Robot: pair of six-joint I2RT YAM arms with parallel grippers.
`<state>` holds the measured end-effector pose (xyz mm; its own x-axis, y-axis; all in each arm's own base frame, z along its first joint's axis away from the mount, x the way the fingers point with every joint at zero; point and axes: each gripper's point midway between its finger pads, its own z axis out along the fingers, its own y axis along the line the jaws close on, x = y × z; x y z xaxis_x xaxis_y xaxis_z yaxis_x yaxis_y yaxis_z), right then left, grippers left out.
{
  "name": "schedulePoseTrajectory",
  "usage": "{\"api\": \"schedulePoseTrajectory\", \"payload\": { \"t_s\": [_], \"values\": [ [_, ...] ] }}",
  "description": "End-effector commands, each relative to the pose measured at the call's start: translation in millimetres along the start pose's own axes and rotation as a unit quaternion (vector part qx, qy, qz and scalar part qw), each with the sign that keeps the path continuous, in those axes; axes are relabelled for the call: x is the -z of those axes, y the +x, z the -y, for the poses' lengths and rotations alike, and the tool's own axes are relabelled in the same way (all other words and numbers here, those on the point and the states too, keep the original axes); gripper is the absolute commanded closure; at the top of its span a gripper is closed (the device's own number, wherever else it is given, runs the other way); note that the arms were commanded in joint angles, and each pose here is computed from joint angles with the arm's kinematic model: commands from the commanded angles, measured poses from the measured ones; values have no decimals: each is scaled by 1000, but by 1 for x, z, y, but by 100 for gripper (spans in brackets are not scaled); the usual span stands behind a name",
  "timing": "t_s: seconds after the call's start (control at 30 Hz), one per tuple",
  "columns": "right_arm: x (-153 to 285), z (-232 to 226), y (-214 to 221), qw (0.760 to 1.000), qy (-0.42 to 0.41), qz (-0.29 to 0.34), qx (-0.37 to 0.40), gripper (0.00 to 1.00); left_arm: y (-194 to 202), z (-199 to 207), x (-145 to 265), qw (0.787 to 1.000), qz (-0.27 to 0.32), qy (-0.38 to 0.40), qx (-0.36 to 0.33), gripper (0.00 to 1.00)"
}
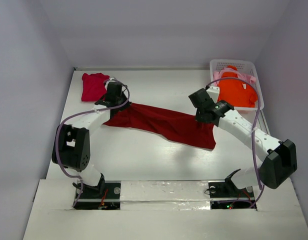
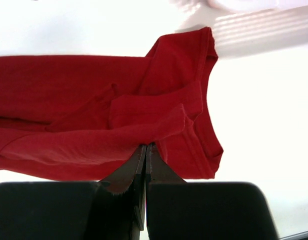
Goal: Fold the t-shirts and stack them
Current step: Fold the tshirt
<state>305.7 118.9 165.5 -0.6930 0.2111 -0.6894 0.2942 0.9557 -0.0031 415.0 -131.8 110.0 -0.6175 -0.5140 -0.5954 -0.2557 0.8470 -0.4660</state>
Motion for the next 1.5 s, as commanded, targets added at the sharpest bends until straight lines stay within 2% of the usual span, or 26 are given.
{"api": "schedulePoseTrajectory", "payload": {
  "t_s": [0.0,0.17,0.77,1.47],
  "values": [
    [0,-1,-30,999,2,40,-18,100,-28,19,0,999,37,28,0,100],
    [4,2,-41,998,7,53,-17,100,-26,20,-5,999,33,32,0,100],
    [-32,21,-51,998,45,47,-22,100,-44,31,-21,999,44,27,-13,100],
    [-66,16,-58,998,54,33,-9,100,-43,40,-53,999,26,30,-20,100]
  ]
}}
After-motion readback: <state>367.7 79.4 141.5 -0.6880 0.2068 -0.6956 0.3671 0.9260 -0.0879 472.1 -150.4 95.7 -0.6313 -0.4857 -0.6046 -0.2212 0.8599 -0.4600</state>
